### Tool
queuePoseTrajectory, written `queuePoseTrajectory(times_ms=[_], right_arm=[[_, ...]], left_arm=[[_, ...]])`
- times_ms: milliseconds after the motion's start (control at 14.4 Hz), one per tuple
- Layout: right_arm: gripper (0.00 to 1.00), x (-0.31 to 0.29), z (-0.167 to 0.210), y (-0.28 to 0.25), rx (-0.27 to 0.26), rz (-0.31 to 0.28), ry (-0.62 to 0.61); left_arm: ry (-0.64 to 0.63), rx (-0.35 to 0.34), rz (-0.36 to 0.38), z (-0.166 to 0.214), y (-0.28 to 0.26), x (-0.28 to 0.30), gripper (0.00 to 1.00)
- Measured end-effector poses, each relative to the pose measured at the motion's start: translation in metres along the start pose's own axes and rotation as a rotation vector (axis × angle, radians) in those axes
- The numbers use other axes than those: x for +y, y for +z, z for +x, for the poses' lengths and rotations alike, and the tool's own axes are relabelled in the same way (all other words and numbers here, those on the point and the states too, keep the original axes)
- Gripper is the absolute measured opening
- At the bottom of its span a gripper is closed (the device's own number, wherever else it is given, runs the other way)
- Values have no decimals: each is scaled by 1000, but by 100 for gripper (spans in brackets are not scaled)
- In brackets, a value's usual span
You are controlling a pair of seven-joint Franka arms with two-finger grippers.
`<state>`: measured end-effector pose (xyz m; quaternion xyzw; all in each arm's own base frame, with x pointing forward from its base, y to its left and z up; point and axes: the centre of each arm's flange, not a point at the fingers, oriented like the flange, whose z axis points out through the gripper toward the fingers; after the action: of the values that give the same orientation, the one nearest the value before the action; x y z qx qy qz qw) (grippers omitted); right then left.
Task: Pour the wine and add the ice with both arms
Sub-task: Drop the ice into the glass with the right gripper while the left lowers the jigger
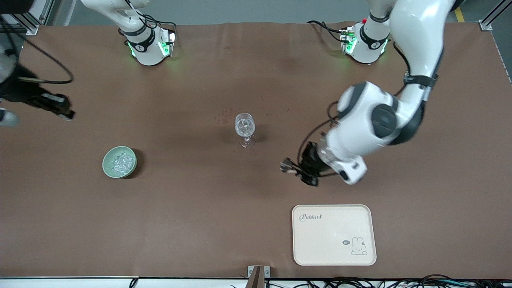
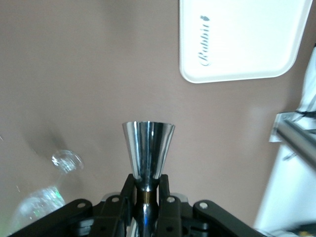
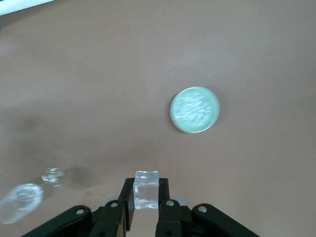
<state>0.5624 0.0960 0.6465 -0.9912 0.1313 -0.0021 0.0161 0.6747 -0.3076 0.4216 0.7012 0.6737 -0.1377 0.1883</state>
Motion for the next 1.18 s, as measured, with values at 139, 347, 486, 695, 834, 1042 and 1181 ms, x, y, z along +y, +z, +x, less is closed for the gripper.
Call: queuePoseTrajectory(times_ms=[139, 347, 486, 695, 834, 1042, 1181], right_arm=[[23, -67, -25, 6, 21, 30, 27], [23, -152, -52, 46, -10, 62, 62], [23, -200, -70, 79, -43, 71, 88], [23, -261, -105, 127, -57, 38, 105], [23, -291, -125, 158, -48, 8, 101], [23, -323, -146, 199, -23, -19, 105], [23, -337, -157, 227, -19, -46, 100]], left_arm=[[-95, -149, -7, 58, -11, 25, 22], [-243, -373, -41, 161, -17, 53, 22], [-246, -466, -81, 210, -15, 60, 22], [-265, -574, -110, 246, 10, 63, 22], [-299, -626, -125, 266, 30, 70, 22], [-337, -648, -137, 312, 70, 79, 22], [-370, -675, -142, 336, 97, 78, 22]])
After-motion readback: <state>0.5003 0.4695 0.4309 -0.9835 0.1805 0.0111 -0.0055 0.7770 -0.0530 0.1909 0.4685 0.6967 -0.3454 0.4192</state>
